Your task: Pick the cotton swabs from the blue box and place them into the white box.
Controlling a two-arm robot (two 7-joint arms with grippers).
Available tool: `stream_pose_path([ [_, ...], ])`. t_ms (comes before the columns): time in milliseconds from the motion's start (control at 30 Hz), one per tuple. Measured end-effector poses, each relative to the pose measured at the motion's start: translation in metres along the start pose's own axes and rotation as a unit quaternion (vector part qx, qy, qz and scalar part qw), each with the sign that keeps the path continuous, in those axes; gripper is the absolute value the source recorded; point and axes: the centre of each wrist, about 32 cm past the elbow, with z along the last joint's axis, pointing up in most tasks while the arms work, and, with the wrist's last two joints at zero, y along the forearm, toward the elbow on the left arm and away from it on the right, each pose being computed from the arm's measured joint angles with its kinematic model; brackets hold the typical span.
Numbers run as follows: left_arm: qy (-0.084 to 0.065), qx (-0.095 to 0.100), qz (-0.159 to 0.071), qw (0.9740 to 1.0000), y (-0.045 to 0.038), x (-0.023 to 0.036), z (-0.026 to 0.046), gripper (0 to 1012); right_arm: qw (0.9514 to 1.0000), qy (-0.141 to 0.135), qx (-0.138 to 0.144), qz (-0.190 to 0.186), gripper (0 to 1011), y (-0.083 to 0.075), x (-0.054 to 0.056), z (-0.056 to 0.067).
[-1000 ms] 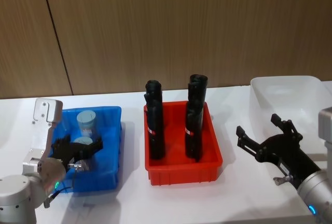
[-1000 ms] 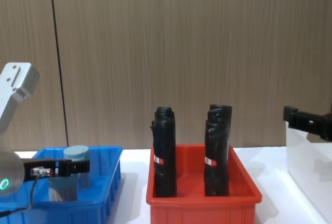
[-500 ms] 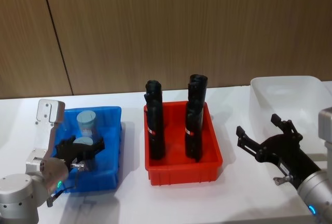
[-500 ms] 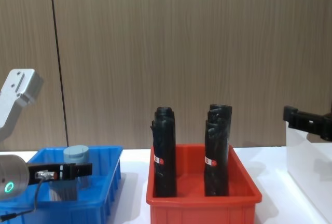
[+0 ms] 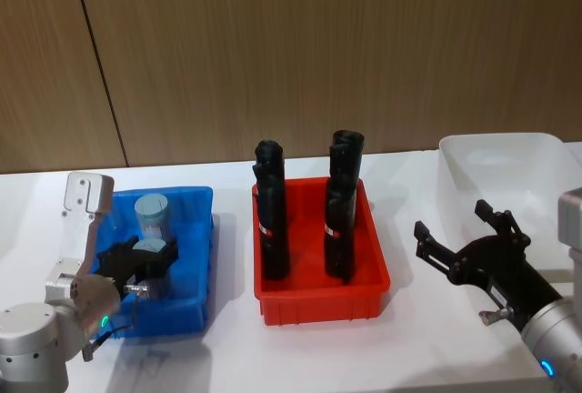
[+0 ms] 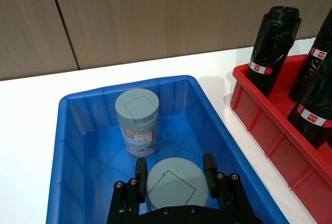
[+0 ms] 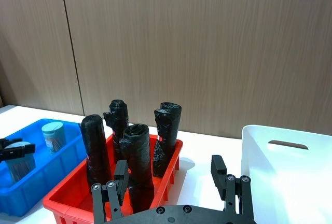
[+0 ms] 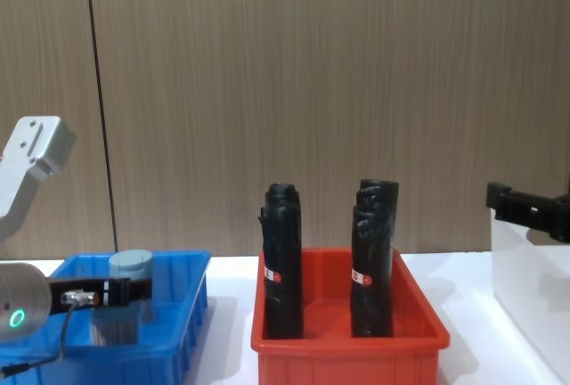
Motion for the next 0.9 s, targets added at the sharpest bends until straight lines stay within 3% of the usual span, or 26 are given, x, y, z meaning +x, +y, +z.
stream_pose_path([
  [300, -0.017, -0.015, 0.002, 0.9997, 0.0068, -0.0035, 0.0103, 659, 1.0, 0.0, 0.0, 0.0, 1002, 0.0, 0.0, 0.0],
  [500, -0.04, -0.043, -0.006, 0.9983, 0.0157, -0.0104, 0.0275, 659, 1.0, 0.0, 0.0, 0.0, 1002, 0.0, 0.0, 0.0],
  [533, -0.04, -0.043, -0.006, 0.9983, 0.0157, -0.0104, 0.0275, 658, 1.0, 0.0, 0.0, 0.0, 1002, 0.0, 0.0, 0.0],
  [633, -0.052, -0.062, -0.016, 0.9966, 0.0212, -0.016, 0.0384, 658, 1.0, 0.0, 0.0, 0.0, 1002, 0.0, 0.0, 0.0],
  [667, -0.052, -0.062, -0.016, 0.9966, 0.0212, -0.016, 0.0384, 659, 1.0, 0.0, 0.0, 0.0, 1002, 0.0, 0.0, 0.0],
  [733, -0.06, -0.08, -0.03, 0.9945, 0.0257, -0.021, 0.0474, 659, 1.0, 0.0, 0.0, 0.0, 1001, 0.0, 0.0, 0.0],
  [900, -0.069, -0.106, -0.053, 0.9906, 0.0317, -0.0289, 0.0595, 659, 1.0, 0.0, 0.0, 0.0, 1002, 0.0, 0.0, 0.0],
])
